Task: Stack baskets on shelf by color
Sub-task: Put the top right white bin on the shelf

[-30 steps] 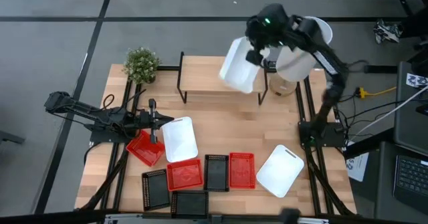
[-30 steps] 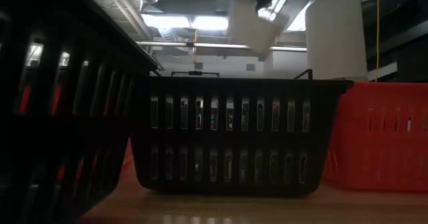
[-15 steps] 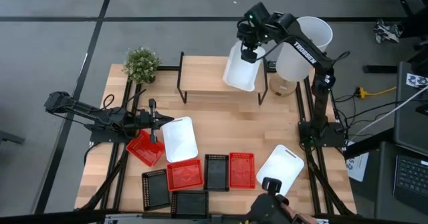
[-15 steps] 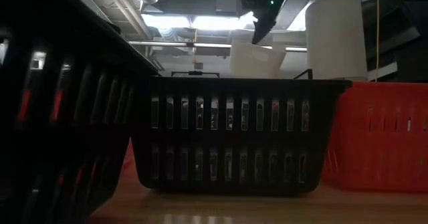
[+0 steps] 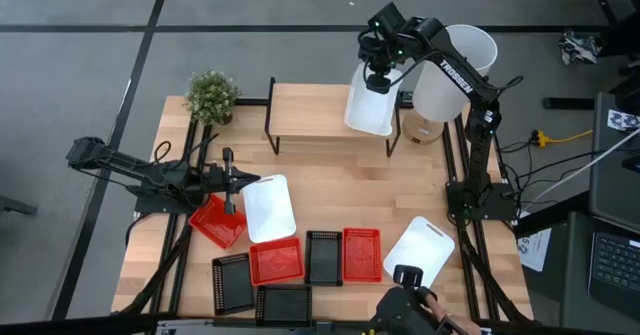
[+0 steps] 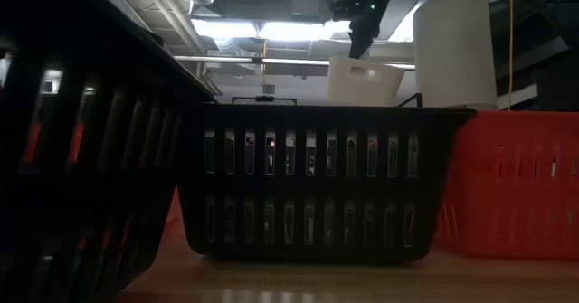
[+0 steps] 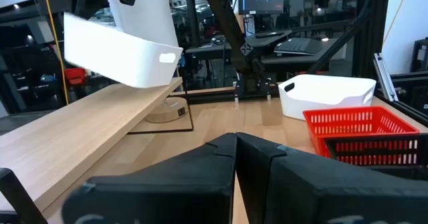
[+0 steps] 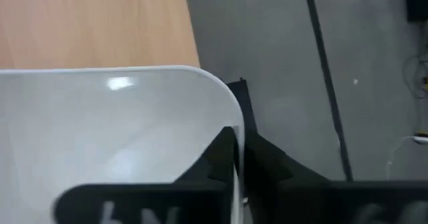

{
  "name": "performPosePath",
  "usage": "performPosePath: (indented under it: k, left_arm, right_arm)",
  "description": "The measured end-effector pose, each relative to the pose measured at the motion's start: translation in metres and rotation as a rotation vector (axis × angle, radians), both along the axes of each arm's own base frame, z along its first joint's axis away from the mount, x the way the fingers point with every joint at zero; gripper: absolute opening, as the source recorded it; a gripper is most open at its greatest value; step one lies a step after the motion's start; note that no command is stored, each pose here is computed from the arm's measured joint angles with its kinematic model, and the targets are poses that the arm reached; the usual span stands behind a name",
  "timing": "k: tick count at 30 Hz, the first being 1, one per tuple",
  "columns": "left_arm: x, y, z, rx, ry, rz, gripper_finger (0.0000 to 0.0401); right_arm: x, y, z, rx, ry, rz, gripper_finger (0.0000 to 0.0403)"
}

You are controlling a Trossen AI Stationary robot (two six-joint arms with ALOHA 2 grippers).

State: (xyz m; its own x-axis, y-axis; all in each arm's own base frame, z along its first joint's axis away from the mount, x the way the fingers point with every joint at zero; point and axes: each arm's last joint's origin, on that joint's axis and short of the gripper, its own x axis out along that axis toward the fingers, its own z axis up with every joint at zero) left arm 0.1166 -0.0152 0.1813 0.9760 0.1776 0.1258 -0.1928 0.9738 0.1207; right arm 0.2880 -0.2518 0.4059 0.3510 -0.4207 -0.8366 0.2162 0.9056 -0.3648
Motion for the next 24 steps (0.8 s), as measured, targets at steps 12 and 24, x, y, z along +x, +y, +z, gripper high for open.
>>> performPosePath:
  k: [12,24]
  left_arm:
    - [0.000,0.000,0.000,0.018,0.004,0.003,0.0000]
    - [0.000,0.000,0.000,0.018,0.004,0.002,0.0000]
  right_arm:
    - [0.006,0.014,0.009,0.042,-0.100,0.029,0.0122]
    - [0.048,0.090,-0.030,0.353,0.025,0.172,0.0110]
